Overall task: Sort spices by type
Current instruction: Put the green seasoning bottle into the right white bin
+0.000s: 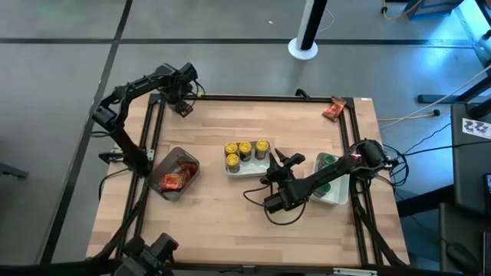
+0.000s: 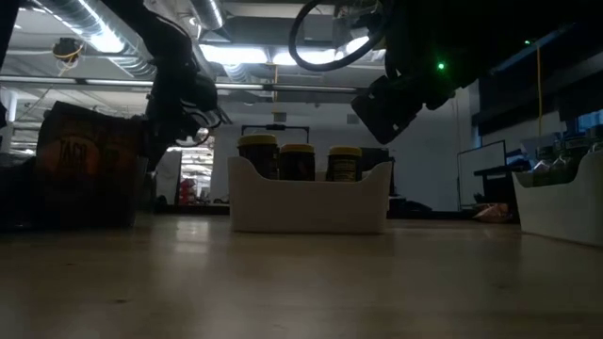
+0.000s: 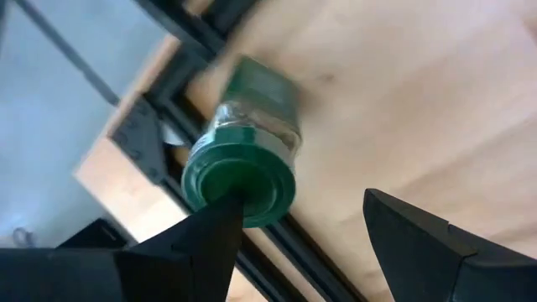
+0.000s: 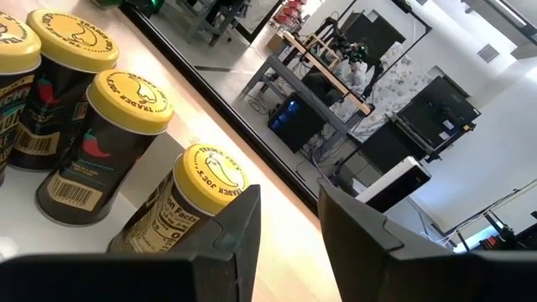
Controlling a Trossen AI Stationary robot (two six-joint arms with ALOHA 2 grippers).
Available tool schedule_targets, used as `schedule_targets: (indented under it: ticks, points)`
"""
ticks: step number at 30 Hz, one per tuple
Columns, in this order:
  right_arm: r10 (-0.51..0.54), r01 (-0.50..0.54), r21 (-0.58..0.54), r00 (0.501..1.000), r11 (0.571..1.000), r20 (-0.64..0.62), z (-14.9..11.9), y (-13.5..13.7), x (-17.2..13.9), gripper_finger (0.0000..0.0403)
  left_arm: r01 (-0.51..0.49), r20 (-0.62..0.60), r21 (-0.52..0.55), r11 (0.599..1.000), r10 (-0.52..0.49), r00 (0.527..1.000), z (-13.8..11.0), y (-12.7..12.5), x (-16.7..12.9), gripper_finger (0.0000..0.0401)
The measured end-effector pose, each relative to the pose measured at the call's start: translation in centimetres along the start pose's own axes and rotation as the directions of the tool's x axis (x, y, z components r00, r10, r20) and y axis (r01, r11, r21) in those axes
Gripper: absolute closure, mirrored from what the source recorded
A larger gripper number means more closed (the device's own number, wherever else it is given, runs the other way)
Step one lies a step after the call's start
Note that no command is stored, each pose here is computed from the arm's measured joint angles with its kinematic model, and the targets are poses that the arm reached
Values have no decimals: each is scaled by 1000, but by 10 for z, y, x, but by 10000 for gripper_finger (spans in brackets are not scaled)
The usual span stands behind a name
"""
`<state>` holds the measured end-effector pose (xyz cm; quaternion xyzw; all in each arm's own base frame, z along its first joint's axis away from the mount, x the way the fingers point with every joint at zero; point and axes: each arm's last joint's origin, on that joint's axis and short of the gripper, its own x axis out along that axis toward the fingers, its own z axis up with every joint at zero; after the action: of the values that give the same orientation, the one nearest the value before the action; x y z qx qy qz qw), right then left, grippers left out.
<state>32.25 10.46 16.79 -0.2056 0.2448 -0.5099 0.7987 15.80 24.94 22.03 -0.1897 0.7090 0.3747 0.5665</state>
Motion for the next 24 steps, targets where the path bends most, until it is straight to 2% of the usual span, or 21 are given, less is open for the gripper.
schedule_targets:
  ticks: [4, 8, 16, 24]
  points:
    - [-2, 2, 11, 1000, 1000, 8, 1, 1, 0, 282, 23, 47, -10, 1000, -23, 999, -1, 1, -5, 165]
    - [-1, 1, 21, 1000, 1000, 9, 1, 1, 0, 282, -29, 104, -61, 998, 35, 994, 3, 9, -6, 165]
    - [9, -8, 21, 1000, 1000, -6, 1, 2, 0, 282, -89, 94, -103, 991, 99, 991, 3, 19, -2, 165]
    - [8, -8, 20, 1000, 1000, -5, 1, 2, 0, 282, -92, 102, -111, 990, 103, 989, 1, 20, -6, 165]
